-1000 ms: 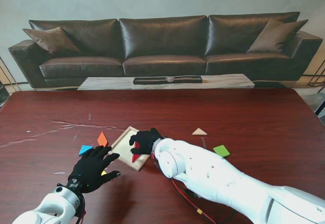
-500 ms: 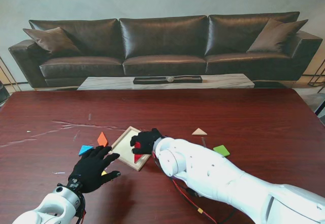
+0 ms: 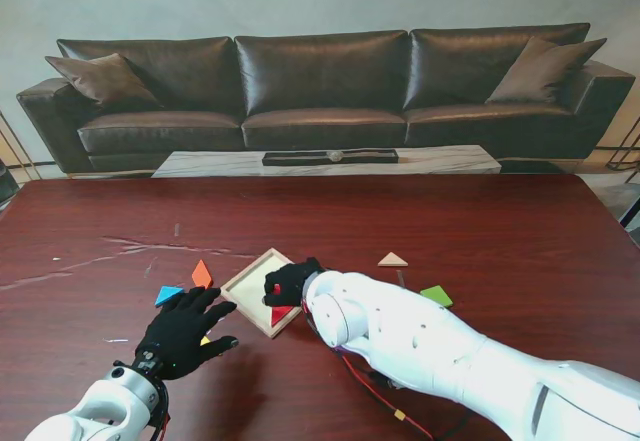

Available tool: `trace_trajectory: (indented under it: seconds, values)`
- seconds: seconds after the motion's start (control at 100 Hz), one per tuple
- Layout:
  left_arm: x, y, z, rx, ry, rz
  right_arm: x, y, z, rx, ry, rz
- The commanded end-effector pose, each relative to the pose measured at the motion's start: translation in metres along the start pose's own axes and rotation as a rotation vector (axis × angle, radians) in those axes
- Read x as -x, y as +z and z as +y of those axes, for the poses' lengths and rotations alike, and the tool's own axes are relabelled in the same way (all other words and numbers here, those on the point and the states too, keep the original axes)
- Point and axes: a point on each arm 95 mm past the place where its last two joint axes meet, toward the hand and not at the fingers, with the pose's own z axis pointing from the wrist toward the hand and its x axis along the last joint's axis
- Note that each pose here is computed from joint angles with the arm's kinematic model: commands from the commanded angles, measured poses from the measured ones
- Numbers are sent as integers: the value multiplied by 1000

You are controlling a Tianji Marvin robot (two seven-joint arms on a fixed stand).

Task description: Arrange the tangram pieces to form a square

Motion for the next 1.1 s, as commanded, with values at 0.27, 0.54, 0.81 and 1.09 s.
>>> trace_trajectory:
  seconds: [0.27,0.54,0.81,1.09]
  values:
    - [-1,0,1,3,-1,3,0,-6,1,-53,14,-33]
    - [-2,0,1,6,0,1,-1,-13,3,-85,46,-53]
    - [-2,1,1,8,-1,1,-4,-23,10,-71,62,-56]
    - [-2,1,1,5,0,0,-6,-32,16,-2,65,-50]
